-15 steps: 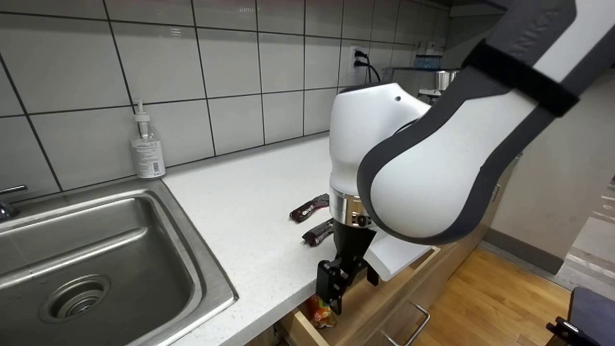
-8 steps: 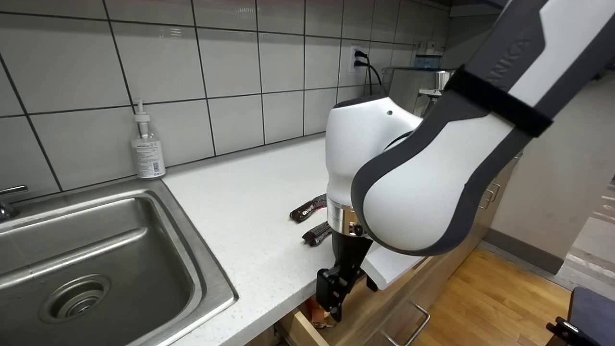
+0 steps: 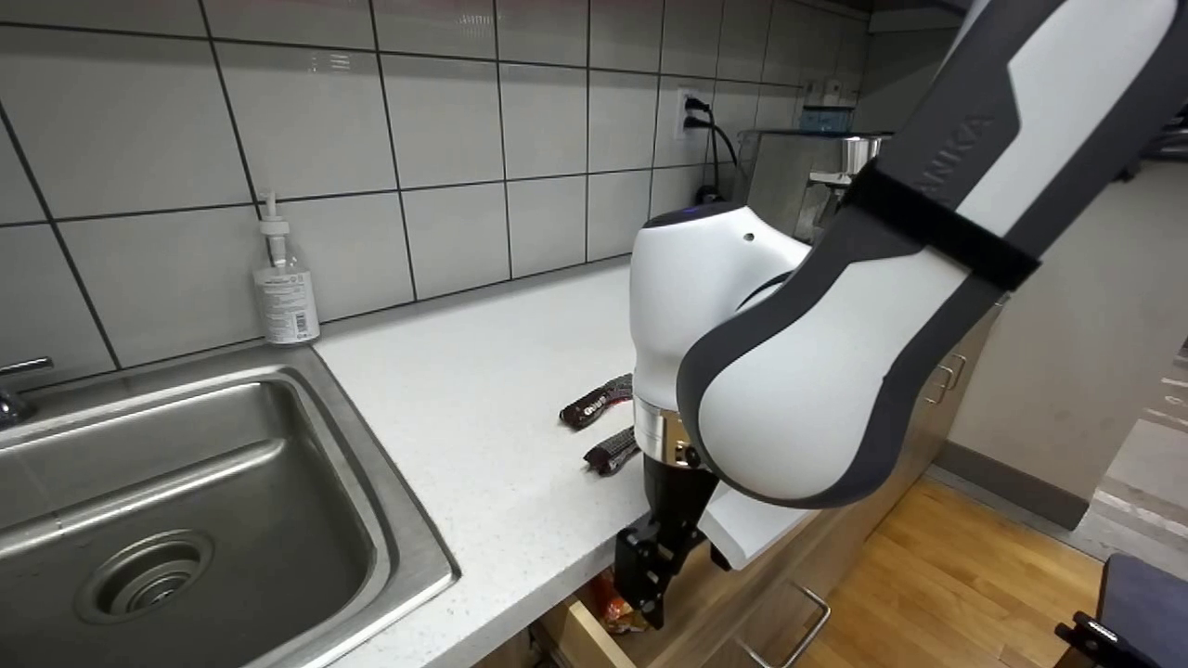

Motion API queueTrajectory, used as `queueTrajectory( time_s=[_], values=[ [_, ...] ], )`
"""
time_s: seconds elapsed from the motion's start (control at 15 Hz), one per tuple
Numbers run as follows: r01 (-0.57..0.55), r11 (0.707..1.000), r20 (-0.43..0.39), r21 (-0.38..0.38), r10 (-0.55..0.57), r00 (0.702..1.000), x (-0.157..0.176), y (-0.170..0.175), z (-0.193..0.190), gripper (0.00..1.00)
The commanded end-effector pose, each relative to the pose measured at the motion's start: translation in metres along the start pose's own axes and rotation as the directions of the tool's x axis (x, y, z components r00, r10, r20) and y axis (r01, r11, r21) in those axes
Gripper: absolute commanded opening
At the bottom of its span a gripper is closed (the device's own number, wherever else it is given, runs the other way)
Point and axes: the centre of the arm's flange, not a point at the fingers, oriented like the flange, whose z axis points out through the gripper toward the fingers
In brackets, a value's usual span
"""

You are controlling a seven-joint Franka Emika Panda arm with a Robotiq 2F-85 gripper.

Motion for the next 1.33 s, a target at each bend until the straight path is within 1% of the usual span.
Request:
queueTrajectory(
  time_s=[0.0, 0.33, 0.47, 1.27],
  values=[
    [0.021, 1.0, -0.008, -0.012, -0.021, 1.0, 0.006, 0.001, 0.005, 1.0],
    [0.024, 1.0, 0.005, -0.002, -0.024, 1.0, 0.004, 0.002, 0.008, 1.0],
    [0.023, 1.0, 0.026, 0.008, -0.023, 0.999, 0.003, 0.002, 0.01, 1.0],
    [0.028, 0.999, 0.067, 0.021, -0.029, 0.997, -0.018, 0.005, 0.009, 1.0]
  ],
)
